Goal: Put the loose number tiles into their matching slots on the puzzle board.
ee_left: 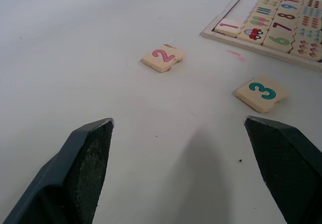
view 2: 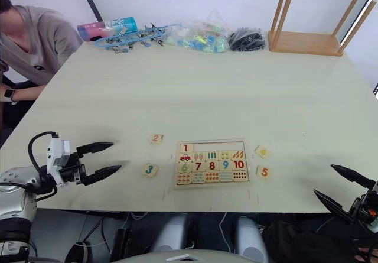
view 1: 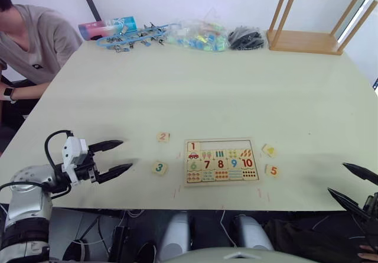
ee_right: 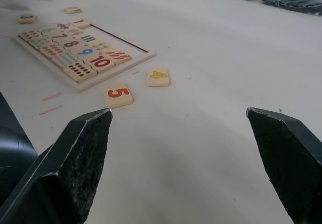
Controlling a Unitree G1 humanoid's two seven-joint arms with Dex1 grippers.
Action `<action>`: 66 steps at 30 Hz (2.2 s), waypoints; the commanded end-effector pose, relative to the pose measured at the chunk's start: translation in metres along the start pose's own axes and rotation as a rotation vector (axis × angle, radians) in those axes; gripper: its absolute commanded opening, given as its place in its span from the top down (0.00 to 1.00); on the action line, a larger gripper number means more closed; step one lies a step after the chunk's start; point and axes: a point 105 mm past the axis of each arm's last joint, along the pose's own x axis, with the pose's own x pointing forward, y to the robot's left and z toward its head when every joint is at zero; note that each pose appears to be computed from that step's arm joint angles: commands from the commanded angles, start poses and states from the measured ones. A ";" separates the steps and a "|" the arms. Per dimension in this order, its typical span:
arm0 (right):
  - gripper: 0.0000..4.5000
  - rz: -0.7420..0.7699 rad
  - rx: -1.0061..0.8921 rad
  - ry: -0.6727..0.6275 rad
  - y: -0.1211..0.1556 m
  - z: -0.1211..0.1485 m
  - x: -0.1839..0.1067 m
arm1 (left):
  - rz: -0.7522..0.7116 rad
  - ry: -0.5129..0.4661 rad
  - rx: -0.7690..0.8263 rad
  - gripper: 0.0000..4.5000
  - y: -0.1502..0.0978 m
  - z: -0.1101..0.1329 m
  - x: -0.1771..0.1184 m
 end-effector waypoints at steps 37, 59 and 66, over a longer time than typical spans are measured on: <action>0.00 0.129 -0.044 -0.123 0.027 0.036 0.033 | -0.389 0.246 0.206 0.02 0.039 0.032 0.095; 0.00 0.117 -0.057 -0.121 0.027 0.033 0.033 | -0.426 0.278 0.224 0.55 0.032 0.023 0.103; 0.00 0.115 -0.057 -0.118 0.027 0.031 0.032 | -0.426 0.312 0.238 0.77 0.034 0.019 0.096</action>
